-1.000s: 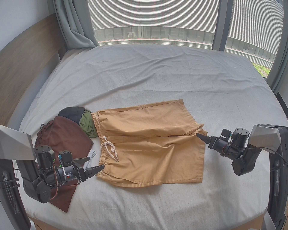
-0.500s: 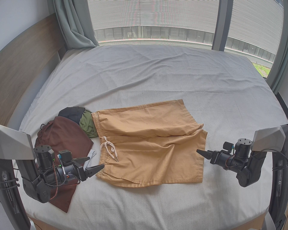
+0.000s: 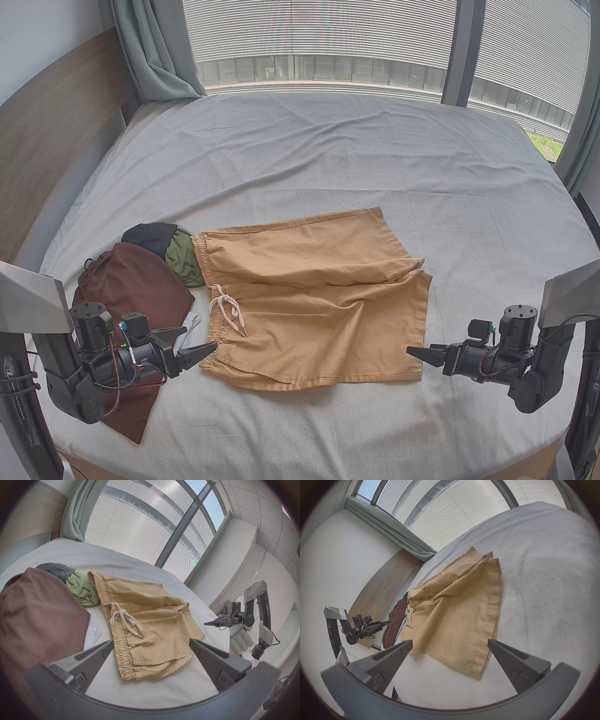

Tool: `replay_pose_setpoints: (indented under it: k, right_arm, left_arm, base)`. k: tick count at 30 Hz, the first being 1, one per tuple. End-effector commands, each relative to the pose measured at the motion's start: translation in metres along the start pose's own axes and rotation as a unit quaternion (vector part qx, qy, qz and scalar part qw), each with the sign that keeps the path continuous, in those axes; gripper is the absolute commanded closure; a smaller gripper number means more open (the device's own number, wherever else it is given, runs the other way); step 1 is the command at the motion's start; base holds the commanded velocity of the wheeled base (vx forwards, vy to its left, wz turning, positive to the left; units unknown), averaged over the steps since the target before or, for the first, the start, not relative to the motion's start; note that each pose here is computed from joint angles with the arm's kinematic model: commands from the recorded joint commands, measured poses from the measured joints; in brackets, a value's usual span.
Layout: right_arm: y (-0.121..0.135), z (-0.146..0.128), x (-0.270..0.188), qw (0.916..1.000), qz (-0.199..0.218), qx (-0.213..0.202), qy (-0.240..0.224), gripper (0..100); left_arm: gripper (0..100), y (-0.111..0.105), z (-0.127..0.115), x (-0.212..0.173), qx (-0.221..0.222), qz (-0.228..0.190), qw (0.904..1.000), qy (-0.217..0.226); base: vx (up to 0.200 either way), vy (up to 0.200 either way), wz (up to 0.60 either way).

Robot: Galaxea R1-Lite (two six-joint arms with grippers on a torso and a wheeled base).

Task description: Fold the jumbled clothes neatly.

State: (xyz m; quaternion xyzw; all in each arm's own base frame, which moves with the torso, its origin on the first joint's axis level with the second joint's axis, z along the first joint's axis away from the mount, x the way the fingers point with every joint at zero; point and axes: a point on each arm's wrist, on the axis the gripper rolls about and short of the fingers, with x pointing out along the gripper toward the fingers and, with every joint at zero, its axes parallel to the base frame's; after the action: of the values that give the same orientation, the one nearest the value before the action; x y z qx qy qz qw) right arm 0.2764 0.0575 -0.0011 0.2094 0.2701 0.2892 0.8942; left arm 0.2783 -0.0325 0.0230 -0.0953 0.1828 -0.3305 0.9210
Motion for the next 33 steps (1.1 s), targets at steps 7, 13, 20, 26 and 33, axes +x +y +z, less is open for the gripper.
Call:
replay_pose_setpoints:
  k: [7, 13, 20, 26, 33]
  right_arm:
    - [0.009, 0.006, -0.007, 0.9997, 0.022, -0.01, -0.005, 0]
    - [0.013, 0.01, -0.01, 0.9995, 0.026, -0.015, -0.013, 0]
    - [0.013, 0.011, -0.009, 0.9994, 0.027, -0.016, -0.016, 0]
    - [0.012, 0.01, -0.008, 0.9995, 0.026, -0.014, -0.013, 0]
    - [0.011, 0.01, -0.007, 0.9995, 0.026, -0.014, -0.013, 0]
  left_arm:
    - [0, 0.0, -0.001, 0.001, -0.004, -0.001, 1.0, 0.003]
    - [0, 0.001, -0.004, 0.001, -0.009, -0.001, 0.9999, 0.007]
    - [0, 0.0, -0.006, -0.001, -0.05, -0.001, 0.9987, 0.011]
    - [0, 0.001, -0.012, 0.001, -0.08, 0.0, 0.9966, 0.021]
    - [0, 0.008, -0.026, 0.007, -0.095, 0.007, 0.9946, 0.042]
  base:
    - [0.0, 0.0, 0.0]
    - [0.0, 0.0, 0.0]
    - [0.0, 0.0, 0.0]
    - [0.0, 0.0, 0.0]
    - [0.0, 0.0, 0.0]
